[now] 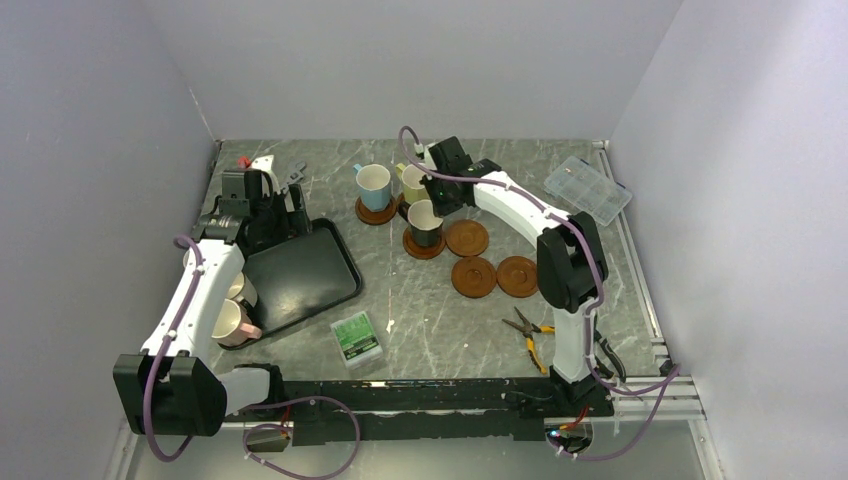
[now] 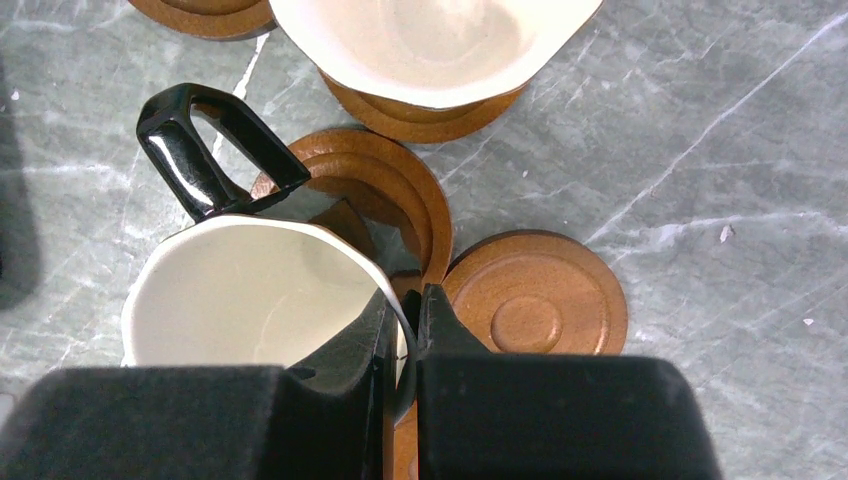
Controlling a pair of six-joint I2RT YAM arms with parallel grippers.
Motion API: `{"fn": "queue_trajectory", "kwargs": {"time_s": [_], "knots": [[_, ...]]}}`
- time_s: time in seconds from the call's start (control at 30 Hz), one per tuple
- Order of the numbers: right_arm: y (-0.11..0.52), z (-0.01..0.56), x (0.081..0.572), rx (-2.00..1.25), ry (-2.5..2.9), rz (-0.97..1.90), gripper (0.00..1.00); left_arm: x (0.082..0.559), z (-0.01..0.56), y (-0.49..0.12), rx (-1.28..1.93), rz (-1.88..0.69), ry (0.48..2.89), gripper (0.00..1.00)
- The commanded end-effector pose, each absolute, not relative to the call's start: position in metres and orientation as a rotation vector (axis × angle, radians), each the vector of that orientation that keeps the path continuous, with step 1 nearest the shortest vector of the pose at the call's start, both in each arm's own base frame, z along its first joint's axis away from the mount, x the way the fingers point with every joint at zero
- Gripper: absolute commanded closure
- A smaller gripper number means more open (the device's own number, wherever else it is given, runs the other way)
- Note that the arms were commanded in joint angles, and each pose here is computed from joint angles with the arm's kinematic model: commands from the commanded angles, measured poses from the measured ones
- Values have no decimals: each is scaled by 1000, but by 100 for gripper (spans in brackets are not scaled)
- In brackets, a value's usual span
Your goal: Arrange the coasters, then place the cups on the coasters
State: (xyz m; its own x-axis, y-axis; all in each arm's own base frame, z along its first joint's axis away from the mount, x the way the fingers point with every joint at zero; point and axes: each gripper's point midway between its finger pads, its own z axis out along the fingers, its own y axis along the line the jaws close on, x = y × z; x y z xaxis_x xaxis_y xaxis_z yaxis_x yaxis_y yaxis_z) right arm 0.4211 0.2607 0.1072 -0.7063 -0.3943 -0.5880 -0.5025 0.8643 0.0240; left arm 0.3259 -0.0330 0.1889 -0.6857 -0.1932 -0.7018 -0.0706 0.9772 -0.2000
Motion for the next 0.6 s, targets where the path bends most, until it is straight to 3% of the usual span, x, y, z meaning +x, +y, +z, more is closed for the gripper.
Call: {"fn": "queue_trajectory", "kwargs": {"time_s": [0.0,0.1,0.37,0.57], "knots": [[272,142,446,-620,2326,276,100,334,198,-35,-151,-221,2286,10],[271,138,446,-618,2342,268,100,334,198,-35,-152,-224,2286,10],[272,145,447,-620,2330,278,60,333,197,-36,-152,-233,2287,10],[274,160,444,-618,2308,299,42,322,192,-33,-235,-229,2304,10]]}}
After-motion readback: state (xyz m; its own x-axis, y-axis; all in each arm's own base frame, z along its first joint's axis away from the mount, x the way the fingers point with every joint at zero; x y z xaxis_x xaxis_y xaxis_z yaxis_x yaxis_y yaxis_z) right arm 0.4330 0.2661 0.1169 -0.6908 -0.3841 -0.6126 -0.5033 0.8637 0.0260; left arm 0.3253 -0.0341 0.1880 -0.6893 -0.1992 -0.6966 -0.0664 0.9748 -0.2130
